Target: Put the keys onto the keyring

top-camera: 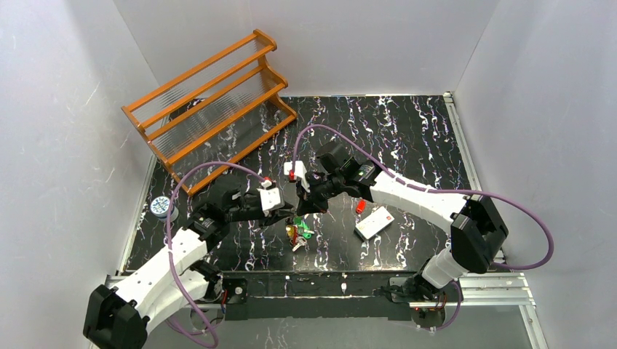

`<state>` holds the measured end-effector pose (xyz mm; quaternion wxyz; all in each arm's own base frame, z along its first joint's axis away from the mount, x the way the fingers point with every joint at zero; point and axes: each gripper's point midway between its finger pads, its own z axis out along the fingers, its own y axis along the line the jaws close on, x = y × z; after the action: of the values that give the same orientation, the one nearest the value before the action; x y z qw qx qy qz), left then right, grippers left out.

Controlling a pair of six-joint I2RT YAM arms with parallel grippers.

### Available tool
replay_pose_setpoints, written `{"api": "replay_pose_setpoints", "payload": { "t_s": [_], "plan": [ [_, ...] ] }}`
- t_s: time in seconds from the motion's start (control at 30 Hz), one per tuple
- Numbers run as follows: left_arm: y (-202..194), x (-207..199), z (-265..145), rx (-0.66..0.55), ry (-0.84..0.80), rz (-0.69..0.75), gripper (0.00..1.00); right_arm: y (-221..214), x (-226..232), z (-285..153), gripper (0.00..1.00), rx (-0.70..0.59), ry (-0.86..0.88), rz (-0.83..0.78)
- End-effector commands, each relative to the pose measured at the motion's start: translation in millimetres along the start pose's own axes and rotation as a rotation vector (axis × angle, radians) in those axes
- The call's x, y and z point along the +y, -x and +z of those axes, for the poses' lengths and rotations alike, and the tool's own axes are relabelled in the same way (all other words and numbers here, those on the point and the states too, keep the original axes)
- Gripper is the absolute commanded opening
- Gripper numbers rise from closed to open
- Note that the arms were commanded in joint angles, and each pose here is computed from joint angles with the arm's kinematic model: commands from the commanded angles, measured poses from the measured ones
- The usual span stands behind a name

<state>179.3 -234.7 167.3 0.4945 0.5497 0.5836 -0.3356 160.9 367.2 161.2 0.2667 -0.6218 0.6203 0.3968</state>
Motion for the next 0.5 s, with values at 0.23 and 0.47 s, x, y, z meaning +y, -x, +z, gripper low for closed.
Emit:
{"api": "replay_pose_setpoints", "payload": {
  "t_s": [0.23,0.47],
  "plan": [
    [-2.5,-9.3,10.3,-0.009,-0.063,-0.029,0.13,27.4,2.6,-4.4,0.01,-0.059,0.012,-0.049],
    [-5.3,-10.5,11.4,0.000,-0.068,-0.029,0.01,26.4,1.8,-3.8,0.01,-0.058,0.009,-0.048]
  ]
}}
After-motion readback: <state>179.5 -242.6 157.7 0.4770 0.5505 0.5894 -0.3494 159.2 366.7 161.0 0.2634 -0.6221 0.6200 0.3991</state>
